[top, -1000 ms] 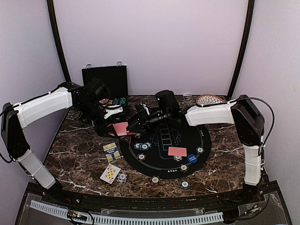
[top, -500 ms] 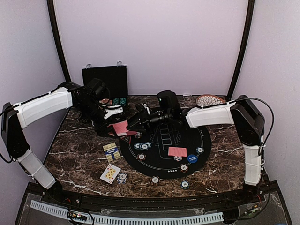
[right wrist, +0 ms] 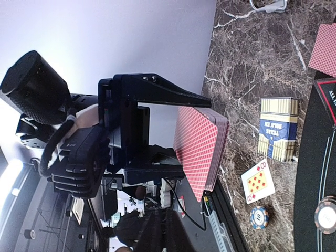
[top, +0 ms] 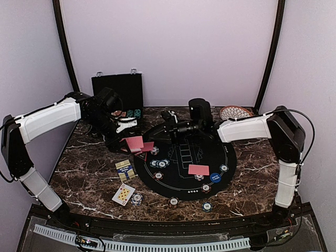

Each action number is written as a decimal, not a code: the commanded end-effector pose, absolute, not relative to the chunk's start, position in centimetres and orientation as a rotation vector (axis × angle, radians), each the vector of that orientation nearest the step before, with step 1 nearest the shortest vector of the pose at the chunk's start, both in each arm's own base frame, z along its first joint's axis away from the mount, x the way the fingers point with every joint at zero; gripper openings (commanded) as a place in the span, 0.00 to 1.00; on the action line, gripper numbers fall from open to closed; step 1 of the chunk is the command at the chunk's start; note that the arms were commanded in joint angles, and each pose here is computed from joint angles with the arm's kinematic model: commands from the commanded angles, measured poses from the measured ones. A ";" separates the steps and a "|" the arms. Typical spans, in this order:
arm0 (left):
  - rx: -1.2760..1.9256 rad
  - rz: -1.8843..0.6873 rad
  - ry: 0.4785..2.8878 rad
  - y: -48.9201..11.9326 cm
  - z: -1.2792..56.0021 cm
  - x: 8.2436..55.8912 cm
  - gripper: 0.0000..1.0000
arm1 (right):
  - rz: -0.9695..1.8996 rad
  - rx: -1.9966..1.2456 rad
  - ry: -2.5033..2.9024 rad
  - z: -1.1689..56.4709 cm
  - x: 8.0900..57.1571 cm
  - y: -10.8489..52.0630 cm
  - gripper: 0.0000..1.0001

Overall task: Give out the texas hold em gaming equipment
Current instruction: Pick up the poker card from the face-down deck piles.

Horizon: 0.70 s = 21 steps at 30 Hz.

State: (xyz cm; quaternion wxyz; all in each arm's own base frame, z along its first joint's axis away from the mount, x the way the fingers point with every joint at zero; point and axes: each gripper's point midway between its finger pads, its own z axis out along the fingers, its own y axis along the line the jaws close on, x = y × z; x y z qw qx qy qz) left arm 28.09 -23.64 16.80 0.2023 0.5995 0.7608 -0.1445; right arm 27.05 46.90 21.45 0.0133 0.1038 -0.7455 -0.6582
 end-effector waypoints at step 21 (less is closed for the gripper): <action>1.666 -0.410 2.084 -23.8 18.2 28.3 0.00 | -1.983 0.430 -2.301 20.0 25.7 49.5 0.30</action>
